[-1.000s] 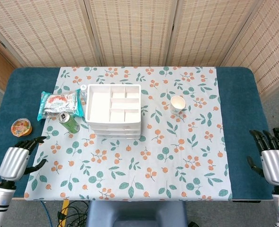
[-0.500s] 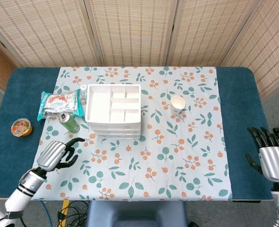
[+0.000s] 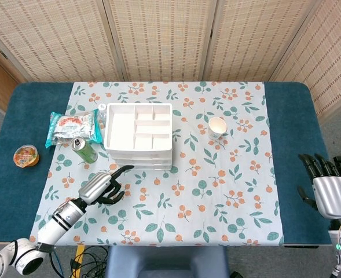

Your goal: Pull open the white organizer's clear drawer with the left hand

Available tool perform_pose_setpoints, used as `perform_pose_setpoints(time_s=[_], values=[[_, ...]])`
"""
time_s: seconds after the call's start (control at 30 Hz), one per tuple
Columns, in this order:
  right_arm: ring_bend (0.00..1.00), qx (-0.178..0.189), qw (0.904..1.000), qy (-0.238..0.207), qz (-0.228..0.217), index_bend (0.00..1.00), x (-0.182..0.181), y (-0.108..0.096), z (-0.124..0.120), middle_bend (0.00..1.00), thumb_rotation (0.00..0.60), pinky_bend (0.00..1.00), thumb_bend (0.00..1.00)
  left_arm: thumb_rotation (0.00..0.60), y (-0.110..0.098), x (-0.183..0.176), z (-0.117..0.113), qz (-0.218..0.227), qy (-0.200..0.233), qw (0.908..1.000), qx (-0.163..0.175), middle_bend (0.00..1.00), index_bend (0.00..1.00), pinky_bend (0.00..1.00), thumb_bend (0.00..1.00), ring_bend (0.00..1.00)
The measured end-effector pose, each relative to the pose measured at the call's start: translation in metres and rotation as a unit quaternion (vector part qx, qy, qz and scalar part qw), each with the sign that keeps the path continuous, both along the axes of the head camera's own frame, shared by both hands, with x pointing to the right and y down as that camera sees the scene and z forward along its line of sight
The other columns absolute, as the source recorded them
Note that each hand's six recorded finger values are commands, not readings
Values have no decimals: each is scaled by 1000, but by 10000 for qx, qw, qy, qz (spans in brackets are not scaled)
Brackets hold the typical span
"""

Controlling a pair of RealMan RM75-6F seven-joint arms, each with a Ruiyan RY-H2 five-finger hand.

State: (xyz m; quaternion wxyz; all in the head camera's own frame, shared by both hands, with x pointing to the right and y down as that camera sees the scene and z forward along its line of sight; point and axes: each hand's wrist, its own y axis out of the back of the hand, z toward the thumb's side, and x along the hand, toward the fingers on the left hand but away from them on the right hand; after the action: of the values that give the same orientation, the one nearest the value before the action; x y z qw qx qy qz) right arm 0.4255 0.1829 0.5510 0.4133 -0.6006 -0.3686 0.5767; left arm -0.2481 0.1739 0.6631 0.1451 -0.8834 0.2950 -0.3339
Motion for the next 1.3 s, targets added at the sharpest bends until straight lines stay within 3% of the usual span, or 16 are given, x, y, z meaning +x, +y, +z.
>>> perform_pose_setpoints(time_s=[0.4, 0.8, 1.3], values=[[122, -18, 10000, -7, 15, 75, 0, -2, 1, 135, 600, 163, 372, 600, -2, 30, 18, -353, 319, 9984, -317, 876, 29, 1000, 472, 933], [122, -2, 9999, 71, 80, 75, 5, 1, -1, 135, 600, 163, 373, 600, -3, 37, 31, -721, 561, 9945, -511, 875, 29, 1000, 472, 935], [122, 4, 9998, 121, 162, 75, 11, 2, -2, 135, 600, 163, 372, 600, -7, 46, 41, -789, 704, 9925, -619, 875, 29, 1000, 472, 935]])
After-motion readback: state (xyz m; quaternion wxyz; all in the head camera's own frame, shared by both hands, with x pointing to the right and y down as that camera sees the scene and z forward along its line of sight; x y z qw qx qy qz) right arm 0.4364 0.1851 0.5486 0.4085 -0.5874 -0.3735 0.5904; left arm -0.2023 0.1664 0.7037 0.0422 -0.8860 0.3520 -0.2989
